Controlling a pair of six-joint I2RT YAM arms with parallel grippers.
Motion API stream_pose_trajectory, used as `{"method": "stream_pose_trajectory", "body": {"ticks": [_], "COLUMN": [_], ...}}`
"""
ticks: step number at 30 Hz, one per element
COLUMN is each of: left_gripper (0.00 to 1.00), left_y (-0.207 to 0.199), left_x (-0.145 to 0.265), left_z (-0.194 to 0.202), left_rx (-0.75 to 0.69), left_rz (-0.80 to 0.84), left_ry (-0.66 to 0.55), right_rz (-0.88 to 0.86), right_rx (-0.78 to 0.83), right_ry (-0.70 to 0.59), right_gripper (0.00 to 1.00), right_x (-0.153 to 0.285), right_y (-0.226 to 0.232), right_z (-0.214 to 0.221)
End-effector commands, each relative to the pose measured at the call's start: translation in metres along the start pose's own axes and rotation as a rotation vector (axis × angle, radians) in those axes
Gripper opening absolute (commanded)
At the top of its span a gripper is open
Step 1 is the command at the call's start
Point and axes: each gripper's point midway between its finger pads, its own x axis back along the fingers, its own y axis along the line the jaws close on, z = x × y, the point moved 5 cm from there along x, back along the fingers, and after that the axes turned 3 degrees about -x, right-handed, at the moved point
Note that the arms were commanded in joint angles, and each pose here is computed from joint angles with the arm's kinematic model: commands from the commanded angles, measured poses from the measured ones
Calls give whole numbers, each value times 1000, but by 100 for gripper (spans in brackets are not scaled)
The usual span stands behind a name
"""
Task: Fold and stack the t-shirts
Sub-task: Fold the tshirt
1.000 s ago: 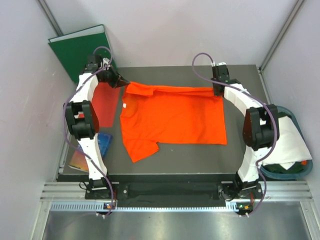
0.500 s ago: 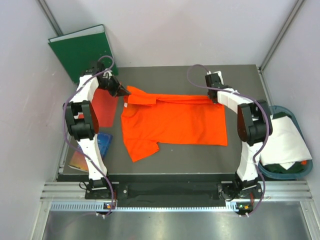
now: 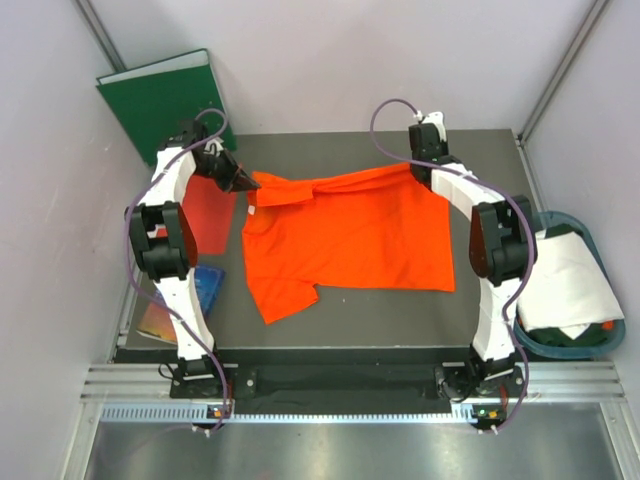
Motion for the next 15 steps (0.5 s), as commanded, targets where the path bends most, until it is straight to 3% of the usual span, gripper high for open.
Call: {"method": "stream_pose_trajectory", "body": {"ticks": [1, 5, 15], "left_gripper": [0, 0, 0], "left_y": [-5, -4, -4], "left_x": [14, 13, 11], "left_z": [3, 8, 15], "left_rx": [-6, 8, 60], "left_rz": [0, 6, 42], "left_ry": [1, 24, 84], "right_rz": [-9, -17, 61], "right_rx": [10, 95, 216], "right_ry": [-4, 79, 203], "right_gripper": [0, 0, 0], "right_x": [-1, 0, 19], "right_y": [6, 11, 6], "right_z": [9, 53, 94]}}
